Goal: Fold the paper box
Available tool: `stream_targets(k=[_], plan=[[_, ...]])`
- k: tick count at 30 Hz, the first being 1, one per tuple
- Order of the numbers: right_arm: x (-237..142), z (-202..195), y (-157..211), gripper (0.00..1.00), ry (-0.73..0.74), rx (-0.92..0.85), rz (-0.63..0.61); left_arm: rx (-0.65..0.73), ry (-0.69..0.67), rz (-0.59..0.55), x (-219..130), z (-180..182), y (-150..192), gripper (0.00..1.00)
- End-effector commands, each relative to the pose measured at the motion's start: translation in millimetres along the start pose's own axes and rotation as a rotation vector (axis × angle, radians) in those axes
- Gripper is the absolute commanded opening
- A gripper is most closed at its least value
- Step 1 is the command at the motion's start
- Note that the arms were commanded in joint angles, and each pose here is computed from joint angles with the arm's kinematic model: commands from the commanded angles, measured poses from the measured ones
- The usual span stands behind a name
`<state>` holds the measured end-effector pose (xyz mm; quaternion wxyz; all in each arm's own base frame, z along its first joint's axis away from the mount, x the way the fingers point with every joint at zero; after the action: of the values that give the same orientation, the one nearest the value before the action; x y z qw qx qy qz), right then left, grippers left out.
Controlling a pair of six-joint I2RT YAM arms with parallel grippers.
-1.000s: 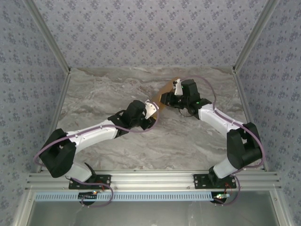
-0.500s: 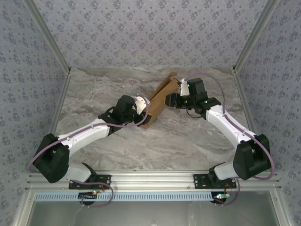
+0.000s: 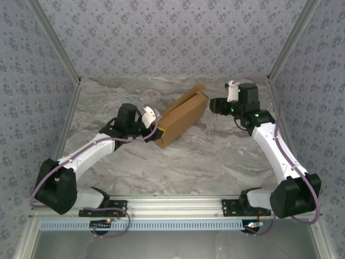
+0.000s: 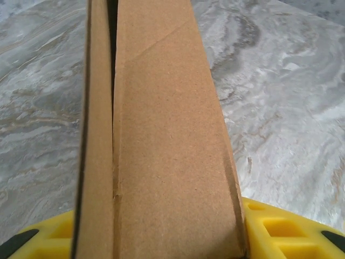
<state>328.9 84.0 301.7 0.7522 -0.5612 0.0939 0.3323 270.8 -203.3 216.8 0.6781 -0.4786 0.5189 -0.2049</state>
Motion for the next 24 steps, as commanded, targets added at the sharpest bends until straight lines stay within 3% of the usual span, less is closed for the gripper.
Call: stream_targets(k=[1, 10, 24], plan=[[0.8, -6.4, -14.7, 0.64, -0.065, -0.052, -0.052, 0.147, 0.138, -0.050, -2.7, -3.9, -10.5, 0.36], [13.7, 9.3, -5.8, 0.62, -0.283, -0.332, 0.056, 0.219, 0.263, 0.006, -5.2, 8.9, -5.6, 0.33], [44.6, -18.1, 4.8, 0.63, -0.152, -0.470, 0.196, 0.230, 0.347, 0.031, 0.1, 23.7, 1.8, 0.34]])
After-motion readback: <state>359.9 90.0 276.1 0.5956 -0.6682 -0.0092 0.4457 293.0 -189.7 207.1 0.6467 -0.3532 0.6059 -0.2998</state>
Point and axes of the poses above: each hand's point on the last joint's axis, 136 mm out from that joint toward the fingers, its own x axis out along the fingers, its own z axis along the line the jaws close on, y = z × x, the point moved 7 cm from there along -x, back along the fingers, and after that the axes turned 6 degrees about x, right-handed, at the moved point
